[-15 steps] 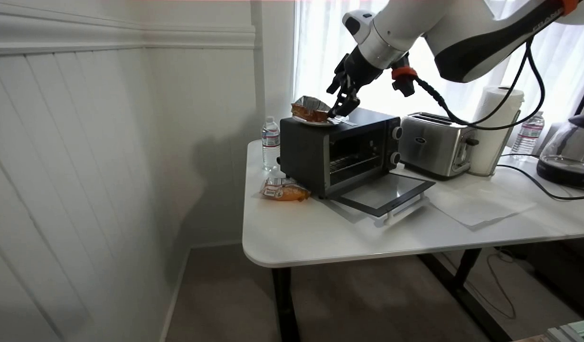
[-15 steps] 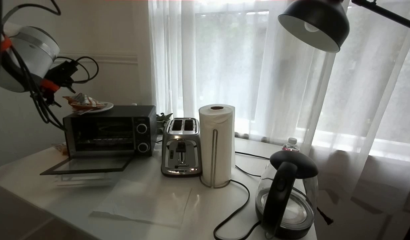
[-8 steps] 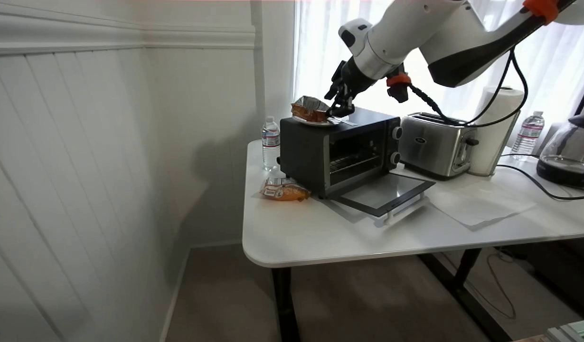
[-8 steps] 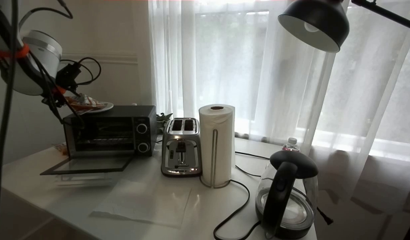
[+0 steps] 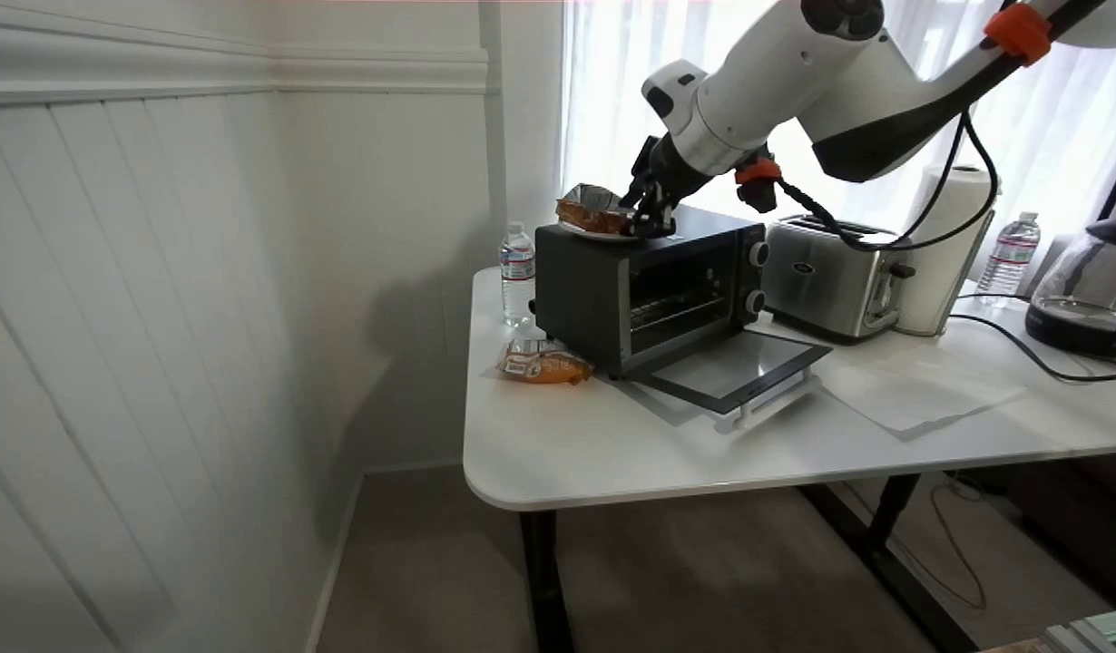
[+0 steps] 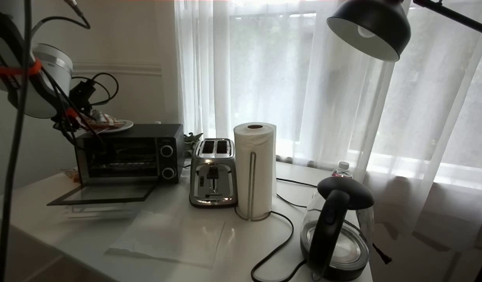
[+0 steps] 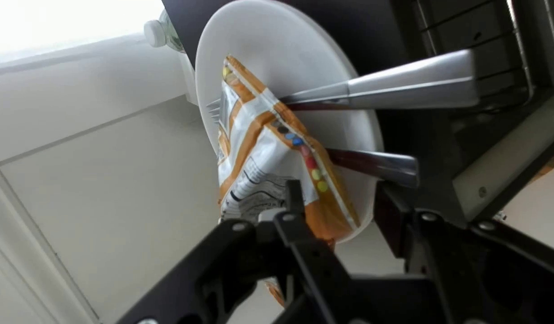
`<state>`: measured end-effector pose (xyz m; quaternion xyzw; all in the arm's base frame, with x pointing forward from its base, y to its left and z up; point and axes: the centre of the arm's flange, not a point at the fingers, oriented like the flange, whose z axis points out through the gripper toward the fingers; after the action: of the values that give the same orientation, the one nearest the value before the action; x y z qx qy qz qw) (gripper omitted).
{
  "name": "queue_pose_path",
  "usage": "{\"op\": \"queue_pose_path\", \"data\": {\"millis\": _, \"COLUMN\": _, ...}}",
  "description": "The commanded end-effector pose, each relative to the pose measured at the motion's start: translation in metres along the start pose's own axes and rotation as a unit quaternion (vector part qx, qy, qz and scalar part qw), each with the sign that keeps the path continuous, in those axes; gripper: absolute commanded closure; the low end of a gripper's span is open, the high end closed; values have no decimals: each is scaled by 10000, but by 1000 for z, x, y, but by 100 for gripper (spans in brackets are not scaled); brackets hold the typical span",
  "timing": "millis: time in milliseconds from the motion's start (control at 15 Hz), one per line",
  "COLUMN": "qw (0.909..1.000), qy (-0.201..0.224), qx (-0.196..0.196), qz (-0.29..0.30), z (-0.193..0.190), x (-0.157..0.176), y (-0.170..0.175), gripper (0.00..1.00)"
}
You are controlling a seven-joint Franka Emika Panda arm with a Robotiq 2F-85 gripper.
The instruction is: Pick up the orange packet from the white plate and put it on the table behind the toaster, pick up the silver fork and spoon from the white plate and put them on the sheet of kitchen paper on the table
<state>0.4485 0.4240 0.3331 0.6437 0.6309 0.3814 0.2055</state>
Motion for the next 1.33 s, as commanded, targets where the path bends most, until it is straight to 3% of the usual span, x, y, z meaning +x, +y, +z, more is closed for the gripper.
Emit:
{"op": "queue_pose_path", "data": {"millis": 0, "qw": 9999, "qy": 57, "qx": -104, "qz": -66, "z": 5, "x": 6, "y": -10, "gripper": 58}}
{"op": "queue_pose_path", "data": {"millis": 200, "qw": 9999, "qy": 85, "qx": -106, "qz": -83, "z": 4, "x": 9, "y": -10, "gripper": 79}}
{"op": "queue_pose_path", "data": {"millis": 467, "qw": 9998, "qy": 121, "qx": -153, "qz": -68, "z": 0, "x": 13, "y": -5, "gripper": 98}}
{"op": "queue_pose_path", "data": {"millis": 733, "qw": 9997, "qy": 133, "qx": -195, "qz": -34, "z": -2, "x": 14, "y": 0, "gripper": 94}}
{"op": "queue_pose_path", "data": {"millis": 933, "qw": 9995, "qy": 167, "qx": -268, "qz": 9, "z": -4, "x": 17, "y": 6, "gripper": 99}}
{"op": "queue_pose_path", "data": {"millis": 1267, "qw": 9970, "qy": 170, "qx": -686, "qz": 322, "z": -17, "x": 27, "y": 55, "gripper": 100}}
